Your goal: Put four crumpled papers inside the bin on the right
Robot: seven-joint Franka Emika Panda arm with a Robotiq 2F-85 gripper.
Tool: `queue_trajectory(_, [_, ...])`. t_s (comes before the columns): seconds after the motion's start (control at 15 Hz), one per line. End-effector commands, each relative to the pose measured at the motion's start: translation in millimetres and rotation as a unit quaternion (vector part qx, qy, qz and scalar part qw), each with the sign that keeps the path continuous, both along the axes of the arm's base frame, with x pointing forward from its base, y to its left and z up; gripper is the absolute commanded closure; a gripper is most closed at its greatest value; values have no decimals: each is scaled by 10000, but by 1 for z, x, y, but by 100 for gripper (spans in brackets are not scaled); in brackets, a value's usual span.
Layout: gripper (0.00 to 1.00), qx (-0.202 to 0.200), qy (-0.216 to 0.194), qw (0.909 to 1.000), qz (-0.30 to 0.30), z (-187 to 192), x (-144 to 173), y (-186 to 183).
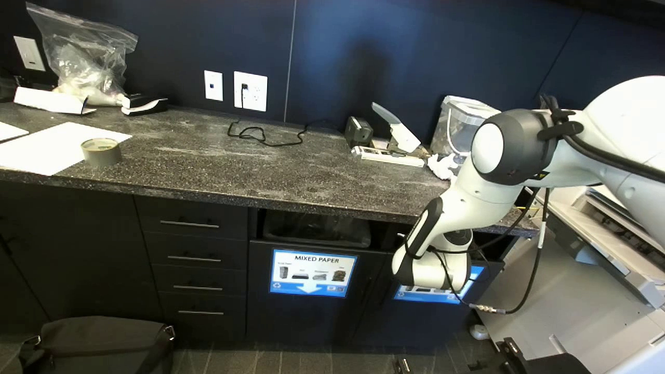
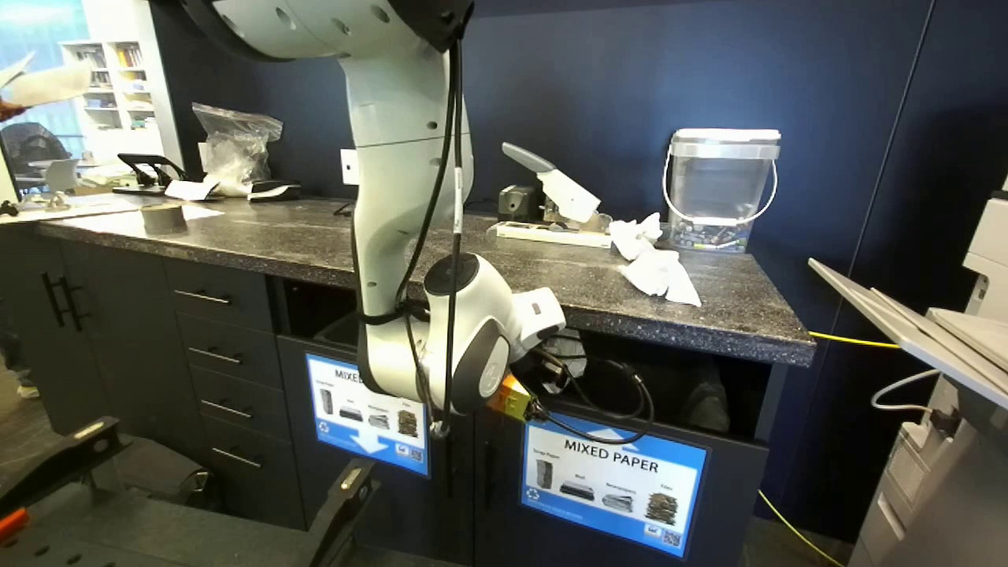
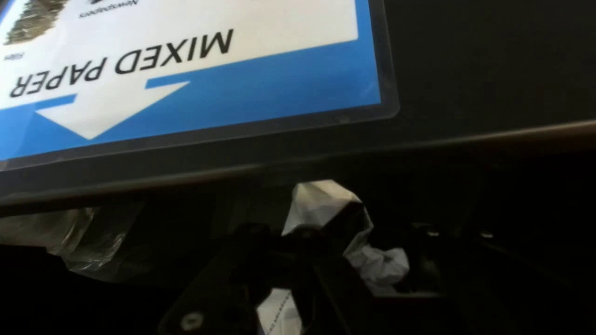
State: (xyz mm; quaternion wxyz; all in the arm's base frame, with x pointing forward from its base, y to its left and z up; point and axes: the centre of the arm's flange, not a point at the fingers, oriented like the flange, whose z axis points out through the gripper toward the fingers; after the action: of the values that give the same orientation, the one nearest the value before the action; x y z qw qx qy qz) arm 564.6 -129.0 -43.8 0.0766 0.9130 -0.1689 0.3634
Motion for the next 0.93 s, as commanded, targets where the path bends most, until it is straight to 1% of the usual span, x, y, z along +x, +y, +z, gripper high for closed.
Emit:
queue_trajectory(0.0, [89,57,-291,9995,93,-21,22,-1])
queue_trajectory(0.2, [90,88,-326,9994,79,-26,24,-1])
queue_trajectory(0.27, [70,23,-299,9995,120,-27,24,-1])
queue_trajectory(0.33, [65,-49,-279,9994,181,-28,23,2])
queue_trajectory(0.4, [62,-83,-266,9994,200,-29,22,4])
queue_trajectory(0.47, [55,-119,-243,9993,246,-30,22,4])
queue_trajectory(0.53, [46,-123,-225,9993,267,-31,22,4])
queue_trajectory(0.67, [32,-140,-217,9992,295,-32,23,3])
queue_trajectory(0.87, [8,-165,-200,9992,313,-33,22,2])
